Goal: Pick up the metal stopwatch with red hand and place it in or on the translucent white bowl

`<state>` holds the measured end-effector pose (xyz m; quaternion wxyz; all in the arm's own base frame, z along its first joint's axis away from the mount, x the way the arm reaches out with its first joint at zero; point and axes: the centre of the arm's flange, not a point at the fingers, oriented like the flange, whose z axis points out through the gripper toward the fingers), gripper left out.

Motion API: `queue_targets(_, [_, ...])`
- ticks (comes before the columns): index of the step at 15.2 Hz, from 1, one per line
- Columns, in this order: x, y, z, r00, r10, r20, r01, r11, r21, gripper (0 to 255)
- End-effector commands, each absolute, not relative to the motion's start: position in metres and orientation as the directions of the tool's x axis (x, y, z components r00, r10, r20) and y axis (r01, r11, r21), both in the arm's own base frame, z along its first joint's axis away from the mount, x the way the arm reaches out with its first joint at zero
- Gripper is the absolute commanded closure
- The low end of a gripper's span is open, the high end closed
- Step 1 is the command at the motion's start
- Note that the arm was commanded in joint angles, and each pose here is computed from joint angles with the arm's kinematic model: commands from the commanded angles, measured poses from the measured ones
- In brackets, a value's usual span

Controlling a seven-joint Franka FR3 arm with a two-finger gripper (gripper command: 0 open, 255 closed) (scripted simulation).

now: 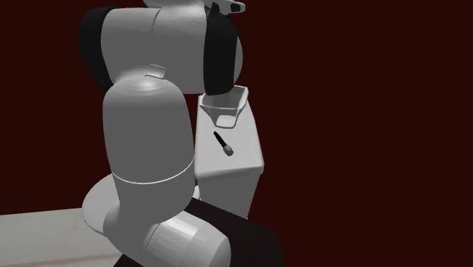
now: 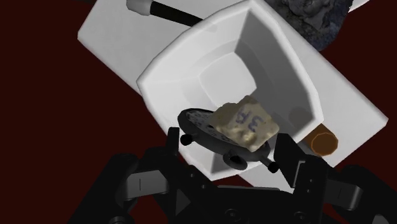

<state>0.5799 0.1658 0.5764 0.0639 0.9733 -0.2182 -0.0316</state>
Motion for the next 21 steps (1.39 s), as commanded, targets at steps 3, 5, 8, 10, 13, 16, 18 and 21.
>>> queue_targets(3, [0.581,0.165,0.555,0.903,-0.429,-0.033,-0.421,-0.897,0.138,255])
queue_targets(5, [0.581,0.165,0.544,0.903,-0.429,-0.033,-0.421,-0.897,0.138,255])
queue_targets(8, [0.581,0.165,0.529,0.903,-0.429,-0.033,-0.421,-0.897,0.138,255])
queue_targets(10, [0.581,0.165,0.519,0.903,-0.429,-0.033,-0.421,-0.897,0.138,255])
queue_targets(13, [0.581,0.165,0.519,0.903,-0.429,-0.033,-0.421,-0.897,0.138,255])
queue_targets(16, [0.581,0.165,0.519,0.903,-0.429,-0.033,-0.421,-0.897,0.138,255])
queue_targets(18, [0.581,0.165,0.519,0.903,-0.429,-0.033,-0.421,-0.897,0.138,255])
queue_targets(21, [0.581,0.165,0.519,0.903,-0.429,-0.033,-0.421,-0.897,0.138,0])
